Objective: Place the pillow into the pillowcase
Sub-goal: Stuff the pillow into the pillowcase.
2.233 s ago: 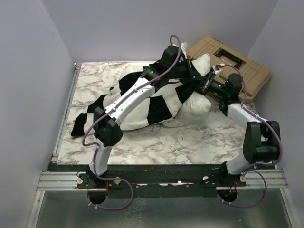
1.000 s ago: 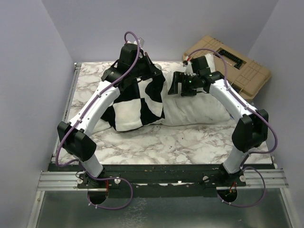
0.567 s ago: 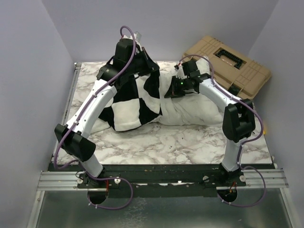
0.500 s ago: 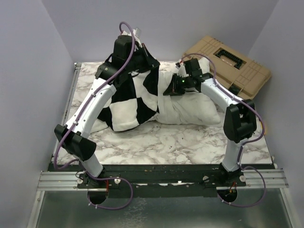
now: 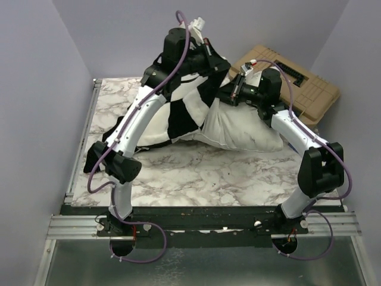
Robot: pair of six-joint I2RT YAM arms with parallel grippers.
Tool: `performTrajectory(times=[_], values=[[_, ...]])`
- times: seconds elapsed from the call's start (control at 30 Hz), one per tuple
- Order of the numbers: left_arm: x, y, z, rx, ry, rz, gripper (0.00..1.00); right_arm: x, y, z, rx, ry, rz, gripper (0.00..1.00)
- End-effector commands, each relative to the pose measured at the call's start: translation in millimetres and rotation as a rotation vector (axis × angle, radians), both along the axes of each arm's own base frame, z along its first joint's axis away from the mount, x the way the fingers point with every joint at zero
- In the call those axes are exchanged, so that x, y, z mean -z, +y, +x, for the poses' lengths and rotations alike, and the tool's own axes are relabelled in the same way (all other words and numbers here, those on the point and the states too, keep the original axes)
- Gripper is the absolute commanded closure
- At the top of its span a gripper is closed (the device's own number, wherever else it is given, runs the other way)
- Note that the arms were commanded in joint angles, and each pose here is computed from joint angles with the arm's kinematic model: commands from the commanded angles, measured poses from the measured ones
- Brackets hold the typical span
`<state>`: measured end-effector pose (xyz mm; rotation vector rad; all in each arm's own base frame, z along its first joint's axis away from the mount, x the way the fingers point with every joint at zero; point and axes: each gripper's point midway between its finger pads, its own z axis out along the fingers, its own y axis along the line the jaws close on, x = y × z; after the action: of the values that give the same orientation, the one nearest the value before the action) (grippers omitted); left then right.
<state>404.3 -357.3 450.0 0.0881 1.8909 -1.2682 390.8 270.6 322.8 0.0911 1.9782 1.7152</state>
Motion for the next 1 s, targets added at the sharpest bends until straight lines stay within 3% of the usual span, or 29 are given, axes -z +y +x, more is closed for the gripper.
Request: performTrajectory(times=[0.0, 0.17, 0.27, 0.5, 0.67, 0.8, 0.97], values=[[-52.8, -74.6, -63.1, 0.275, -0.055, -0.190, 1.00, -36.6, 21.3, -14.4, -0.079, -0.107, 0.123, 1.00], [-104.1, -116.2, -117.9, 0.427, -0.056, -0.418, 1.00, -37.4, 30.1, -9.2, -0.073, -0.101, 0.217, 1.00], [-124.2, -126.7, -137.2, 0.437, -0.049, -0.505, 1.00, -40.9, 41.8, -7.5, -0.088, -0.111, 0.240, 1.00], [-102.8, -168.7, -162.5, 0.494, 0.084, -0.546, 1.00, -65.7, 67.1, -6.5, -0.134, -0.129, 0.380, 1.00], [-101.3, -198.6, -193.4, 0.601, 0.181, -0.643, 1.00, -68.8, 84.1, -1.7, -0.147, -0.147, 0.356, 1.00], [-80.3, -214.9, -203.6, 0.645, 0.253, -0.620, 1.00, -84.5, 88.8, -1.2, -0.162, -0.178, 0.356, 1.00], [-78.1, -178.5, -172.2, 0.549, 0.174, -0.522, 1.00, -66.8, 60.4, -1.4, -0.070, -0.142, 0.269, 1.00]])
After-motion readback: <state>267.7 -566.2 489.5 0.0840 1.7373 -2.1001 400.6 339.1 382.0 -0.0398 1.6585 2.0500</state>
